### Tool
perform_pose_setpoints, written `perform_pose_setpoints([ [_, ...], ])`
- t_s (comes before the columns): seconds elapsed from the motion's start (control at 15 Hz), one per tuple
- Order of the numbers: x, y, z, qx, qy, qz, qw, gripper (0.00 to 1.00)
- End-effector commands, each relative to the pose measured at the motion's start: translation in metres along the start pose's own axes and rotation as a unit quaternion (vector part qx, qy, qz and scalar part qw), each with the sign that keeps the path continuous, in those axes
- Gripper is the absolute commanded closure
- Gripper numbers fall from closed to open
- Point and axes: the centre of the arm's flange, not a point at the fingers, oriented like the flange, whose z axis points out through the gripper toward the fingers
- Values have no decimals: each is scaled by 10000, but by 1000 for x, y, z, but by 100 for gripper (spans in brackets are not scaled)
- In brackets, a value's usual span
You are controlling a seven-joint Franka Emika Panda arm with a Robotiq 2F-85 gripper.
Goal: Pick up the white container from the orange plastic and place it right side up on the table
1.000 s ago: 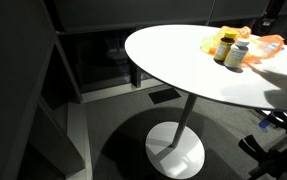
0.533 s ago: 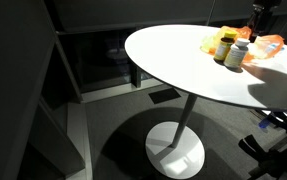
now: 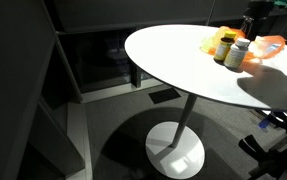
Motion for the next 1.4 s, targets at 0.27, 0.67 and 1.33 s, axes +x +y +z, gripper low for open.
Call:
perform_pose_setpoints([
  [0.27, 14, 4, 8, 54, 29, -89, 9999, 51],
  [0.67, -3, -4, -13, -40, -60, 194, 9998, 73],
  [1.33, -60, -33, -95, 111, -483, 842, 9952, 73],
])
